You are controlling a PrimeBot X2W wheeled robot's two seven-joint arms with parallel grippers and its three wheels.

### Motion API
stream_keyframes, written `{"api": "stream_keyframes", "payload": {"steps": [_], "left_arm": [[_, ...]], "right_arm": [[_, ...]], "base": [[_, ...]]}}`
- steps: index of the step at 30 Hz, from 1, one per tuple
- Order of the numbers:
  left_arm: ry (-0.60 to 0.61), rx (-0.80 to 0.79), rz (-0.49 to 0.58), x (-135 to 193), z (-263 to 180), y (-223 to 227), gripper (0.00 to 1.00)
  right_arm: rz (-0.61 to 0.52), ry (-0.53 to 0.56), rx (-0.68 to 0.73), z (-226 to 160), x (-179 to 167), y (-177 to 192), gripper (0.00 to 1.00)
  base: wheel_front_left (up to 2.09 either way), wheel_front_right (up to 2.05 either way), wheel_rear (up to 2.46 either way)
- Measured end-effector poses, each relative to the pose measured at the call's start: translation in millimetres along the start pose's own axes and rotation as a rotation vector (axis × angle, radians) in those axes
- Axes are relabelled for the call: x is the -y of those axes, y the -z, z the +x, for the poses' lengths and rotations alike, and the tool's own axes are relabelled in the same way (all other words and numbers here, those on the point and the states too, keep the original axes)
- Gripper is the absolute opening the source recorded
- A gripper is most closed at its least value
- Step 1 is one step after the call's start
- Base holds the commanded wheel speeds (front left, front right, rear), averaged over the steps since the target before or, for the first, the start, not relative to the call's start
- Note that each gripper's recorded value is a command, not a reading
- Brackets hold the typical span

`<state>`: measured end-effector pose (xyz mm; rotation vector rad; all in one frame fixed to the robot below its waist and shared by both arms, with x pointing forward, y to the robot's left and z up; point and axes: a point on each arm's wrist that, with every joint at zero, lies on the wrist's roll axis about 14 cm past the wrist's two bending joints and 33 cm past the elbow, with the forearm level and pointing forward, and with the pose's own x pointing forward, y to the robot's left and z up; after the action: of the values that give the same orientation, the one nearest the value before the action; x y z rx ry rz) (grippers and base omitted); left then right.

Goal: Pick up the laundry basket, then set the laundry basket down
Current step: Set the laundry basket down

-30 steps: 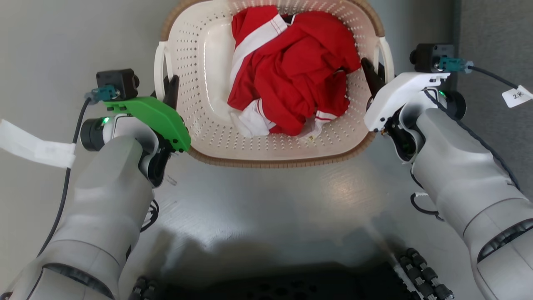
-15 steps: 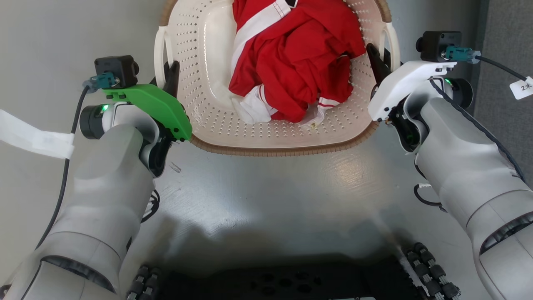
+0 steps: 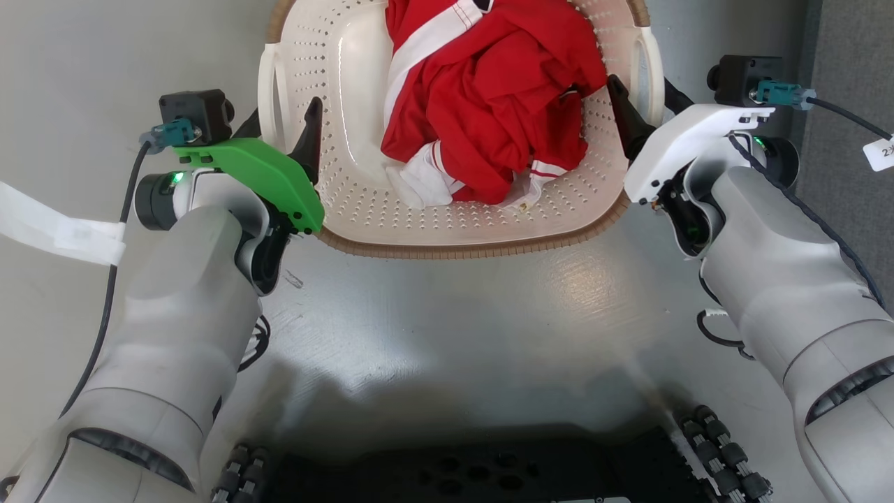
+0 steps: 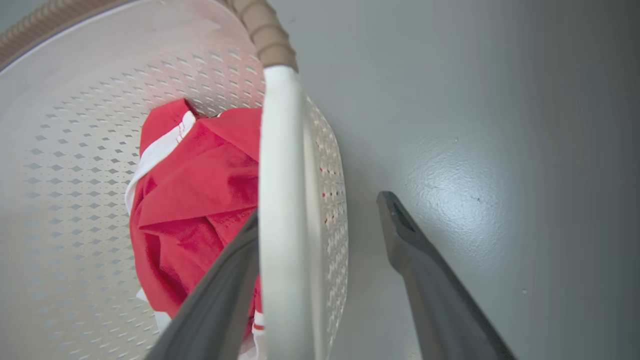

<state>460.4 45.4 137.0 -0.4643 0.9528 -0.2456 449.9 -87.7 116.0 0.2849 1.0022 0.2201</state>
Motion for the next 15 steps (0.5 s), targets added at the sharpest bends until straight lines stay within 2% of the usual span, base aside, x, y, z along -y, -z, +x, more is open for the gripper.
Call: {"api": "stream_keyframes", "payload": {"steps": [7, 15], "left_arm": [[-0.001, 0.009, 0.0, 1.1, -1.4, -4.2, 1.0], [-0.009, 0.042, 0.026, 2.9, -10.3, -21.2, 1.0]], "right_arm": [[0.004, 0.003, 0.009, -1.8, -0.7, -4.2, 1.0], [0.033, -0.013, 0.093, -11.5, -11.2, -35.2, 1.0]], "base": [[0.0, 0.0, 0.0], [0.0, 0.0, 0.0]]}}
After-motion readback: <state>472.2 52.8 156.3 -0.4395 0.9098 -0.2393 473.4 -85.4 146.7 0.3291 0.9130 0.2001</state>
